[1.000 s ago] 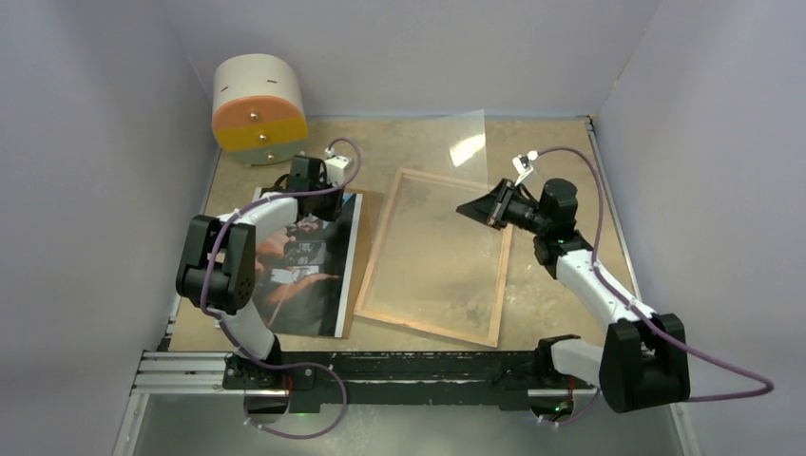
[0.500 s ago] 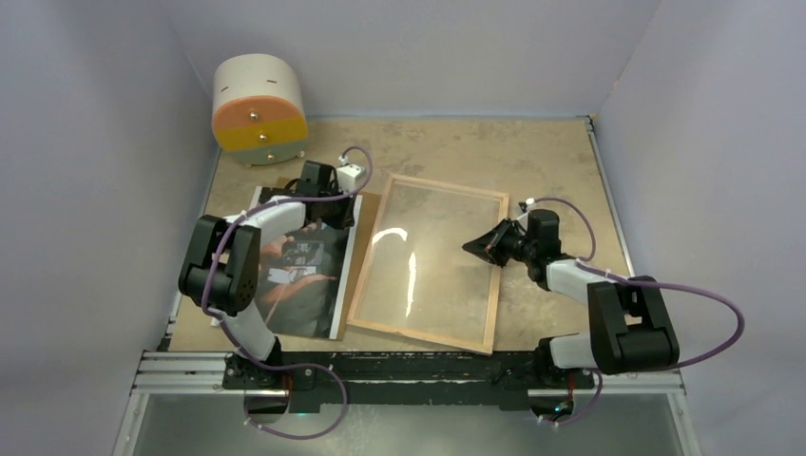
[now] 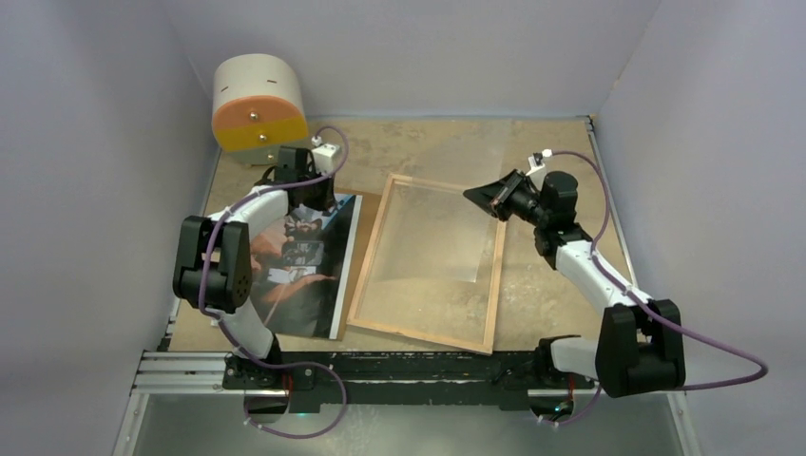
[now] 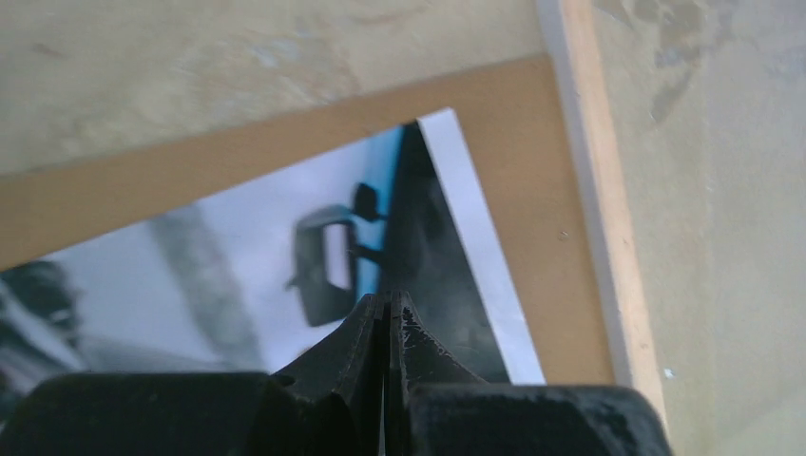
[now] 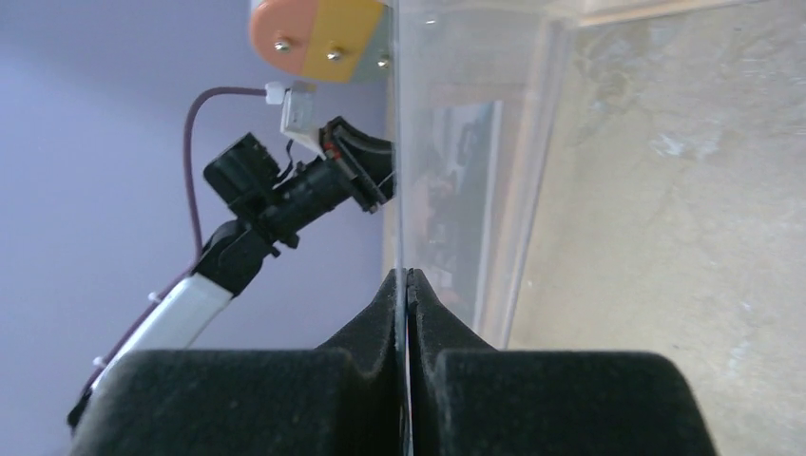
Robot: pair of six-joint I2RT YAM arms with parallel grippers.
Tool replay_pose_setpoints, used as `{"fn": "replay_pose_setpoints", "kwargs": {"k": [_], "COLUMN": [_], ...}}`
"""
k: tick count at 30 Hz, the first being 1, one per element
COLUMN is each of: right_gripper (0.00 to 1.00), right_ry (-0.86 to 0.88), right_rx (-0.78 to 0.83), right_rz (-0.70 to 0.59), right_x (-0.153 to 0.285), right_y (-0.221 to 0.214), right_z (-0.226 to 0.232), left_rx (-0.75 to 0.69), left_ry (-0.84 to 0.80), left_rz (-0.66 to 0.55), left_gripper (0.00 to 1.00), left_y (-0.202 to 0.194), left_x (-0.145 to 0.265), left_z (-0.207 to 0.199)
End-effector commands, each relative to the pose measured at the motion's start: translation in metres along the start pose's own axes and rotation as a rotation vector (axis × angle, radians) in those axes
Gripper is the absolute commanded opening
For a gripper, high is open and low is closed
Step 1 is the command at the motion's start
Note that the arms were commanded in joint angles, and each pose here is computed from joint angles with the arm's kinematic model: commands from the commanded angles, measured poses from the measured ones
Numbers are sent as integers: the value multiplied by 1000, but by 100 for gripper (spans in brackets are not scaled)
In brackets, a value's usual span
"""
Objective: Put the photo into the frame
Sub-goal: Place the photo frame item in the photo frame.
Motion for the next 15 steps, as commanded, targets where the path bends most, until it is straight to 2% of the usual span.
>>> {"fn": "replay_pose_setpoints", "kwargs": {"k": [1,9,15], "right_gripper": [0,0,0], "right_ry": [118,241,301], "right_rx": [-25,-195,-111], "right_rz": [21,27,39], "right_x": [5,9,1], "right_y": [-4,-25,-20], "right_z": [39,36,84], "left_rx": [19,14,26], "left_ry": [57,54,54], "left_rz": [-127,-87,-94], "left_gripper": [0,0,0], "left_y": [44,33,33], "left_x": [21,17,18], "left_z": [18,24,23]}}
Point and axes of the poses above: each gripper's point midway between its finger pads, its own x axis back along the fingers, its own z axis along the line the jaws close on, y = z × x, the point moved 2 cm from there along x, back along the fingers, and after that the axes turned 7 degrees about x, right-handed, at the moved point
